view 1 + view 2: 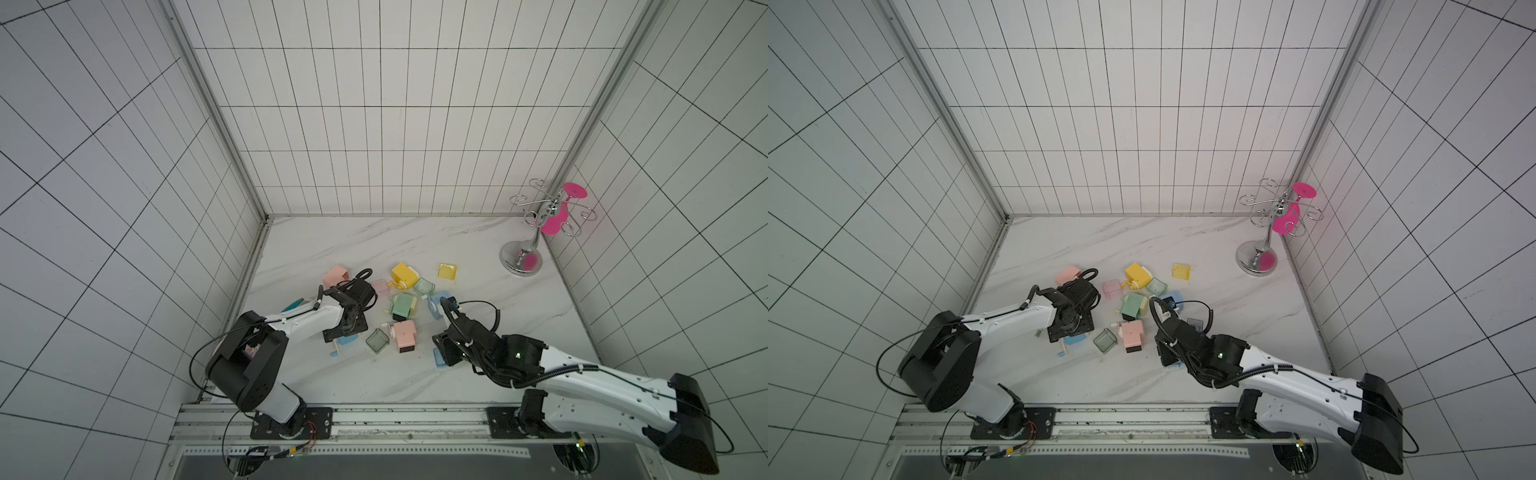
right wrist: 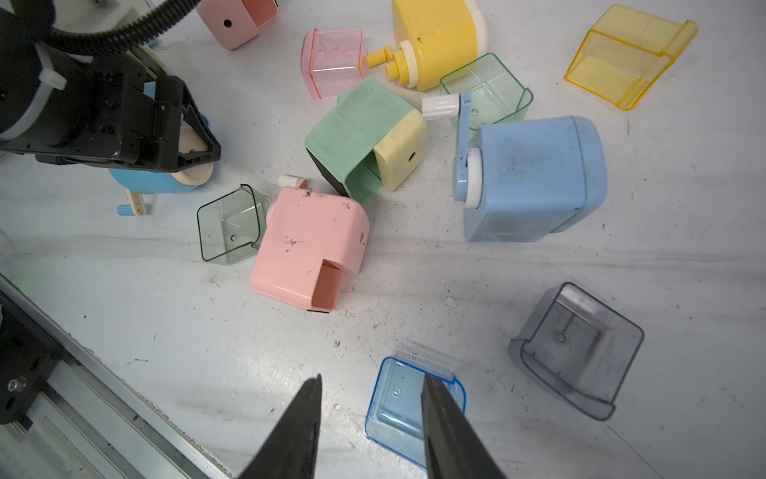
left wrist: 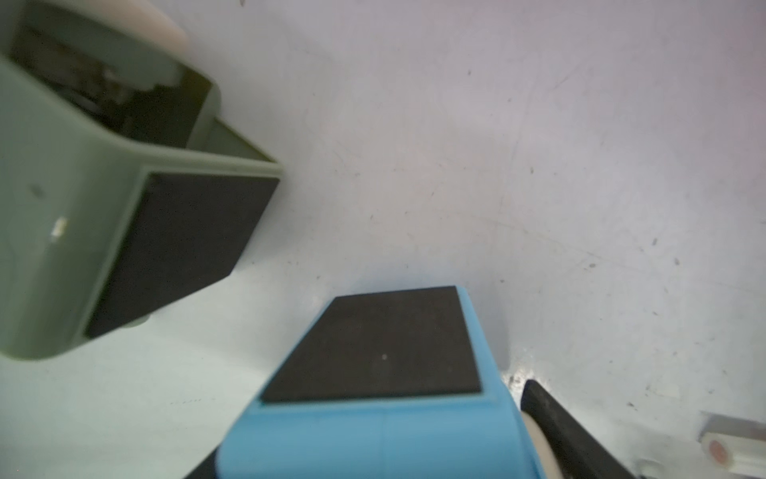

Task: Put the tray back into the pencil sharpener
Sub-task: Pick up the pencil sharpener from the center of the board.

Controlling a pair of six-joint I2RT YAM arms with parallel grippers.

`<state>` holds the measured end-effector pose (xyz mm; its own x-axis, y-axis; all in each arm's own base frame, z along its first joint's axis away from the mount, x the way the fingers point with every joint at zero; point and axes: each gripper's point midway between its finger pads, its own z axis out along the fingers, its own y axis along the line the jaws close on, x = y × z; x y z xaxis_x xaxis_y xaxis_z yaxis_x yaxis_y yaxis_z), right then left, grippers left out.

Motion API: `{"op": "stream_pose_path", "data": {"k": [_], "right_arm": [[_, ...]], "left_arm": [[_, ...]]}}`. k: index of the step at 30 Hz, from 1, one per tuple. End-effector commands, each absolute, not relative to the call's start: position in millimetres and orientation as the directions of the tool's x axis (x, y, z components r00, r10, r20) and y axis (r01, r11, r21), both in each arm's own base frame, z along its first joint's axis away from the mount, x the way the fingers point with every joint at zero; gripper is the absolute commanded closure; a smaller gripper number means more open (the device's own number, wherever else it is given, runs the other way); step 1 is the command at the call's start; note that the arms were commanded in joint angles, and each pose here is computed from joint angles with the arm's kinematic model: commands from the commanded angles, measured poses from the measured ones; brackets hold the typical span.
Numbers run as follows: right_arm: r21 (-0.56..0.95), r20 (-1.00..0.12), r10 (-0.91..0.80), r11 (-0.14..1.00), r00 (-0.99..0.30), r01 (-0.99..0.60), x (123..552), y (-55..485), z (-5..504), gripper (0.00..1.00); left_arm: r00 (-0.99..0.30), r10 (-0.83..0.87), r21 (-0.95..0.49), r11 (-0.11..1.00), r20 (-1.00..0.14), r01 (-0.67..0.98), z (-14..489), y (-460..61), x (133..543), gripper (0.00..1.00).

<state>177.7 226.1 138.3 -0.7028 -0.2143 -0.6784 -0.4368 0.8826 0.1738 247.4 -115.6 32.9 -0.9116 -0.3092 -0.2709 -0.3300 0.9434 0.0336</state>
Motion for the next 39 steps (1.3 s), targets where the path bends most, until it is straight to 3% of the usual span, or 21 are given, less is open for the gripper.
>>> {"op": "stream_pose_path", "data": {"k": [1, 15, 23, 27, 32, 39], "right_arm": [[0.178, -0.67, -0.203, 0.89, -0.714, -0.42, 178.3, 222.0, 132.5, 0.57], [0.183, -0.671, -0.197, 0.89, -0.715, -0.417, 177.1, 219.6, 132.0, 0.57], [0.209, -0.669, -0.182, 0.884, -0.72, -0.418, 175.2, 221.2, 135.2, 0.58], [0.298, -0.652, -0.126, 0.864, -0.748, -0.406, 175.4, 222.8, 142.5, 0.58], [0.512, -0.604, 0.032, 0.781, -0.796, -0.357, 181.3, 220.2, 162.8, 0.57], [0.718, -0.513, 0.129, 0.607, -0.849, -0.341, 182.4, 237.6, 195.4, 0.45]], "left_arm": [[-0.9, -0.291, 0.031, 0.948, -0.324, -0.318, 43.0, -111.3, 253.0, 0.4], [-0.946, -0.116, 0.031, 0.991, -0.304, -0.131, 38.1, -119.7, 233.8, 0.45], [-0.924, -0.025, -0.109, 0.994, -0.382, 0.018, 67.6, -143.1, 229.6, 0.51], [-0.901, 0.047, -0.151, 0.981, -0.432, 0.123, 88.6, -161.1, 228.1, 0.51], [-0.843, 0.162, -0.169, 0.944, -0.513, 0.285, 115.9, -193.5, 220.0, 0.52], [-0.741, 0.292, -0.176, 0.858, -0.604, 0.482, 141.4, -242.5, 207.1, 0.55]]}}
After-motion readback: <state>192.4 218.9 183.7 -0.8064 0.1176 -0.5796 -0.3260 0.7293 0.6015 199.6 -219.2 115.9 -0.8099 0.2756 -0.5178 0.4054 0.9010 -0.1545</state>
